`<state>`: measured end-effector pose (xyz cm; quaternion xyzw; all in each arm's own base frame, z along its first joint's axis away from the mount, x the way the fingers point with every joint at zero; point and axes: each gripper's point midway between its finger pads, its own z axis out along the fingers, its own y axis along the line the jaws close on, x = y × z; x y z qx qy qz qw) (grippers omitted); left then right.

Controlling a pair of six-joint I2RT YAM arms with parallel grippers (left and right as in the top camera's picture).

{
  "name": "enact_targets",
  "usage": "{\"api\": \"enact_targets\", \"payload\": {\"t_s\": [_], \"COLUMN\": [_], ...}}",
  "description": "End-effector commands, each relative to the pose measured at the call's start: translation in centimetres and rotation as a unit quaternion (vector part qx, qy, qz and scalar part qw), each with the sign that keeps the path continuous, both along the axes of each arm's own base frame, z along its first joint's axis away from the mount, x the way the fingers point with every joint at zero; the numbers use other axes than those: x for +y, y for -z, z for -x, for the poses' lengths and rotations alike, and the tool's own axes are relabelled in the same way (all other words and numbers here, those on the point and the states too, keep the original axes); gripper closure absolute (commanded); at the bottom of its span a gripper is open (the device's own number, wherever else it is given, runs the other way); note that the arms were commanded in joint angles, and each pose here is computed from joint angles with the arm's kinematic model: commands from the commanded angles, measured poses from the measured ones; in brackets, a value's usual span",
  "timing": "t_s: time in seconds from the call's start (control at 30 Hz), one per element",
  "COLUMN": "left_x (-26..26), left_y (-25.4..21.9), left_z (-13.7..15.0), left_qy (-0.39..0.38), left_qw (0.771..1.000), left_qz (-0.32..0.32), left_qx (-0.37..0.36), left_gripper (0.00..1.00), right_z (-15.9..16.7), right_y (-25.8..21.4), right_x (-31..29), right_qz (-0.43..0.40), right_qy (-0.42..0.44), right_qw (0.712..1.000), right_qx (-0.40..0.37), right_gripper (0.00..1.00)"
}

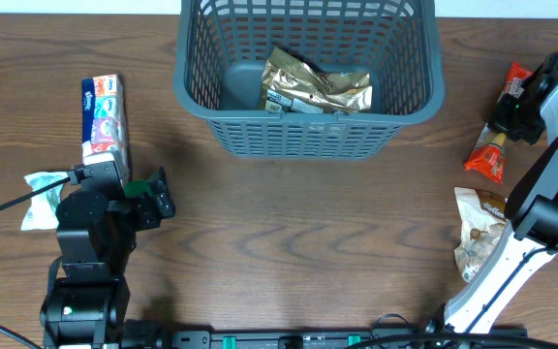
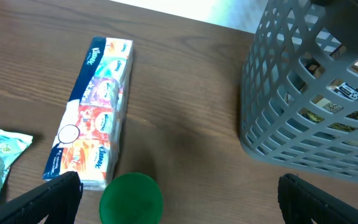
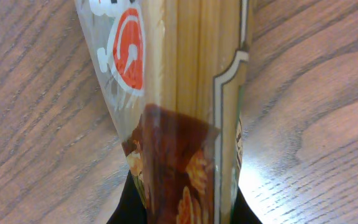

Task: Pack container
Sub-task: 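Lift the spaghetti package upright with the right gripper, then lower the spaghetti package into the basket and open the right gripper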

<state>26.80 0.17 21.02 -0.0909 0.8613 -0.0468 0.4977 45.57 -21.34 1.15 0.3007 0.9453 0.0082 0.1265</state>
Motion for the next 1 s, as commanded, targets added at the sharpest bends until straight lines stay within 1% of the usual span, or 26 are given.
{"api": "enact_targets", "payload": {"t_s": [0.0, 0.13, 0.23, 0.33, 0.43, 0.53, 0.67, 0.73, 0.83, 0.9, 0.97], "left_x": [0.3, 0.3, 0.3, 0.3, 0.3, 0.3, 0.3, 0.3, 0.3, 0.3, 0.3], "left_y": [-1.0, -1.0, -1.1, -1.2, -1.2, -1.2, -1.2, -1.2, -1.2, -1.2, -1.2], "left_z": [-0.2, -0.2, -0.2, -0.3, -0.3, -0.3, -0.3, -0.3, -0.3, -0.3, -0.3], "left_qy": [-0.007, -0.007, -0.007, -0.007, -0.007, -0.007, -0.007, -0.007, -0.007, -0.007, -0.007], "left_qw": [1.000, 1.000, 1.000, 1.000, 1.000, 1.000, 1.000, 1.000, 1.000, 1.000, 1.000], "left_qz": [-0.003, -0.003, -0.003, -0.003, -0.003, -0.003, -0.003, -0.003, -0.003, -0.003, -0.003], "left_qx": [-0.012, -0.013, -0.014, -0.018, -0.018, -0.018, -0.018, -0.018, -0.018, -0.018, -0.018], "left_gripper": [0.01, 0.02, 0.01, 0.02, 0.02, 0.02, 0.02, 0.02, 0.02, 0.02, 0.02], "right_z": [1.6, 1.7, 1.0, -0.1, -0.4, 0.1, 1.3, 2.0, 2.9, 3.7, 4.4], "right_y": [4.6, 3.7, 0.7, -4.1, -9.6, -14.9, -21.6, -25.2, -30.9, -35.3, -38.0], "right_x": [3.0, 3.1, 3.0, 2.6, 1.9, 1.5, 2.7, 4.2, 7.7, 11.2, 14.0], "right_qz": [-0.054, -0.054, -0.042, -0.016, 0.023, 0.063, 0.098, 0.116, 0.161, 0.203, 0.234], "right_qy": [-0.019, -0.020, -0.023, -0.025, -0.022, -0.024, -0.044, -0.073, -0.146, -0.214, -0.271], "right_qw": [0.997, 0.997, 0.999, 0.999, 0.997, 0.991, 0.979, 0.969, 0.940, 0.905, 0.871], "right_qx": [0.046, 0.046, 0.022, -0.026, -0.075, -0.117, -0.172, -0.205, -0.262, -0.308, -0.337], "right_gripper": [0.99, 0.99, 0.99, 0.99, 0.99, 0.99, 0.99, 0.99, 0.99, 0.99, 0.99]}}
